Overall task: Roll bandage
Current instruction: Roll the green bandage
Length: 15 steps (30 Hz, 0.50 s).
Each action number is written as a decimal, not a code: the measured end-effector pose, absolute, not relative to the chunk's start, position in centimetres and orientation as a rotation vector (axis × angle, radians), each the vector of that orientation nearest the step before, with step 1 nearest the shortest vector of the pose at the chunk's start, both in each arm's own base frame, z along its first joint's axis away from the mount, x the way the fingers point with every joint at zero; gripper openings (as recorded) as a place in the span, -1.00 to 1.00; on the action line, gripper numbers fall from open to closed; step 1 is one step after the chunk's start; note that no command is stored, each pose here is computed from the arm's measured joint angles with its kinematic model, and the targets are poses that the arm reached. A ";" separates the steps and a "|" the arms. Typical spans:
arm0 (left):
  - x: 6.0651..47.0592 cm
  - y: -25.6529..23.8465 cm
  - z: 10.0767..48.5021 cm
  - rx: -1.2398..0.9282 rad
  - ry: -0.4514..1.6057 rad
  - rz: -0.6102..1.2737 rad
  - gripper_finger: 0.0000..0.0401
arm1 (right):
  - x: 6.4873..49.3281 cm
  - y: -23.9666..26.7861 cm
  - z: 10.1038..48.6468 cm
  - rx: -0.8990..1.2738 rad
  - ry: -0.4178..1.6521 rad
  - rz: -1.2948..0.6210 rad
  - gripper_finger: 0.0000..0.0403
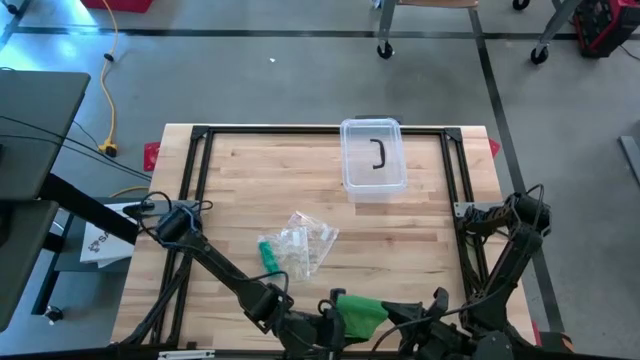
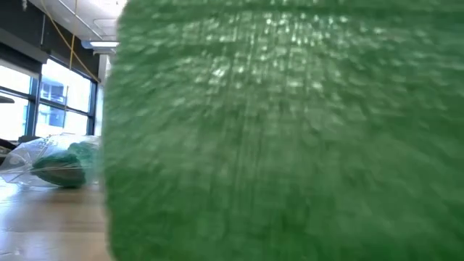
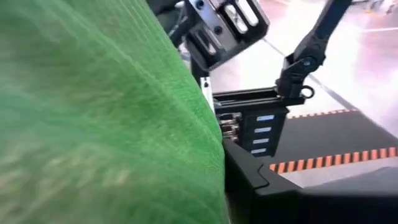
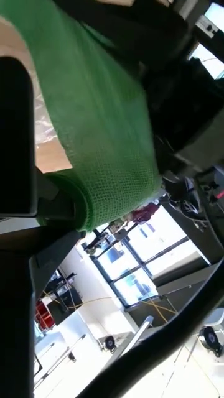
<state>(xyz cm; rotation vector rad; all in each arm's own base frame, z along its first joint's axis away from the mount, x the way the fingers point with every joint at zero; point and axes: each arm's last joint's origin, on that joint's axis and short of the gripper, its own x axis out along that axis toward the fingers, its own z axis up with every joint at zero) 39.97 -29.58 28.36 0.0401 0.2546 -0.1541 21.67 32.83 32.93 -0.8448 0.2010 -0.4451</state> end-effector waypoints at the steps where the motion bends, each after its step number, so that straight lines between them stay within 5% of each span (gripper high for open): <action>1: 40.2 -29.7 28.0 0.037 0.255 -0.166 -1.00 | 21.7 32.8 32.9 -0.845 0.201 -0.445 -1.00; 15: 41.1 -29.5 26.6 0.091 0.236 -0.081 -1.00 | 21.7 32.8 32.9 -0.831 0.203 -0.455 -1.00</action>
